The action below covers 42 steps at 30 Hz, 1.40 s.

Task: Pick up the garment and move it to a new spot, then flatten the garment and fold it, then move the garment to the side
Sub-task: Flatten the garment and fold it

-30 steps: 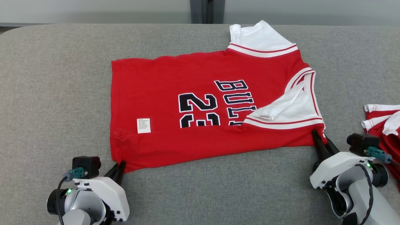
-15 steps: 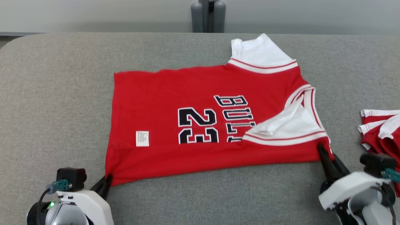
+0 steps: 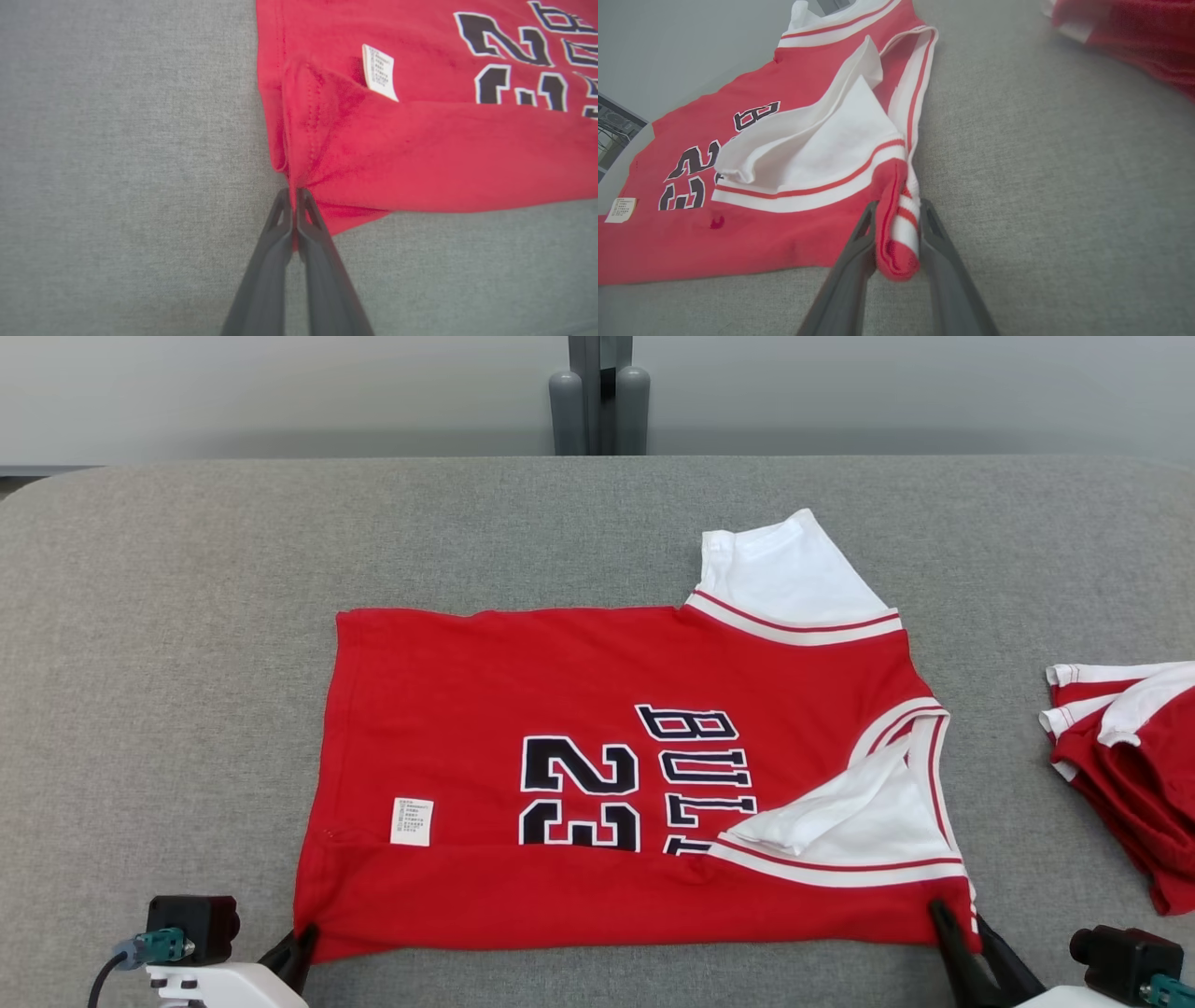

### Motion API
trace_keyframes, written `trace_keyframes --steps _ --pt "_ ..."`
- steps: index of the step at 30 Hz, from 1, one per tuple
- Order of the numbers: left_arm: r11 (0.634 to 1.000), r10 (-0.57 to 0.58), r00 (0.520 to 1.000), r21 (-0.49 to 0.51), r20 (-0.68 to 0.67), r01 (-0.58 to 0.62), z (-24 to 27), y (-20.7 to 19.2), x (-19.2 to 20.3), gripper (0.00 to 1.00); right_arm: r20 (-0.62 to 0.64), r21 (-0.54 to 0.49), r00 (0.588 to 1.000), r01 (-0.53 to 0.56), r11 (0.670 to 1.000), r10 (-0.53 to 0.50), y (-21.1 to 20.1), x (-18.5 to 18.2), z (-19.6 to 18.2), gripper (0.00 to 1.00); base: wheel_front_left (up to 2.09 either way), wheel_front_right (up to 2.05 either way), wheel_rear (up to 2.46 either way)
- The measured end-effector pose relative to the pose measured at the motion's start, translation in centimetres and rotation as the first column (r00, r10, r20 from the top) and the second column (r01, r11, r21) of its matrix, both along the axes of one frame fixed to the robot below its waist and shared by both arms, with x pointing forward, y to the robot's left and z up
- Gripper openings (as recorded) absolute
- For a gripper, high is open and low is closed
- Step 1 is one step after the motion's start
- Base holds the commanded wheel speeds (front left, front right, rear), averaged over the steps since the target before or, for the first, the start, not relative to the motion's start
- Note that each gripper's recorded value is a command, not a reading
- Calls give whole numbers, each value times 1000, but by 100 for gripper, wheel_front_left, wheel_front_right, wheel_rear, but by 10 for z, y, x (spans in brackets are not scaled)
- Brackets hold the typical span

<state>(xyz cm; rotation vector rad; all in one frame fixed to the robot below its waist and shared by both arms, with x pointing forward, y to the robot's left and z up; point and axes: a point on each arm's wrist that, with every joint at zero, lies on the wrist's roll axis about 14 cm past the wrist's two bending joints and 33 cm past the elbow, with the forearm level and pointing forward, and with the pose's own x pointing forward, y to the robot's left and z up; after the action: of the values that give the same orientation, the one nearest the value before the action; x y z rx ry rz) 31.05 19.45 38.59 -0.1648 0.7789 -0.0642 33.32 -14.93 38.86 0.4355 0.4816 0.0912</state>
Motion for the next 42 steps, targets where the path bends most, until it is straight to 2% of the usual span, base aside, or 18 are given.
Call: trace_keyframes --steps 1,2,5,9,13,16,21,26,33,42 --pt "1000 5 1000 2 -4 -5 -1 1 0 84 -4 1 1000 1 1000 -1 0 -1 0 100 0 0 0" --pt "1000 9 1000 -3 -4 -10 -1 0 0 100 -2 -2 1000 6 1000 -6 -1 -1 1 100 0 0 0" --pt "998 64 997 -7 44 -64 5 6 7 100 51 -47 997 52 998 -50 -20 7 12 100 0 0 0" --pt "986 163 960 -24 227 -162 35 18 36 100 220 -125 968 154 980 -124 -53 28 48 100 0 0 0" --pt "984 176 895 -39 410 -175 75 17 67 100 356 -169 930 161 972 -92 -50 50 85 100 0 0 0" --pt "986 158 852 -39 499 -161 97 9 81 100 428 -202 902 152 968 -52 -44 62 108 100 0 0 0" --pt "989 111 791 15 601 -150 120 3 95 100 468 -246 883 93 965 34 -20 69 123 100 0 0 0" --pt "987 91 770 46 632 -155 123 -2 92 100 462 -240 886 86 967 36 -18 65 124 100 0 0 0" --pt "982 92 784 75 613 -174 114 0 75 100 437 -228 899 91 969 19 -23 46 117 100 0 0 0" --pt "980 90 786 87 612 -180 114 5 70 100 441 -212 897 92 973 11 -23 42 120 100 0 0 0"
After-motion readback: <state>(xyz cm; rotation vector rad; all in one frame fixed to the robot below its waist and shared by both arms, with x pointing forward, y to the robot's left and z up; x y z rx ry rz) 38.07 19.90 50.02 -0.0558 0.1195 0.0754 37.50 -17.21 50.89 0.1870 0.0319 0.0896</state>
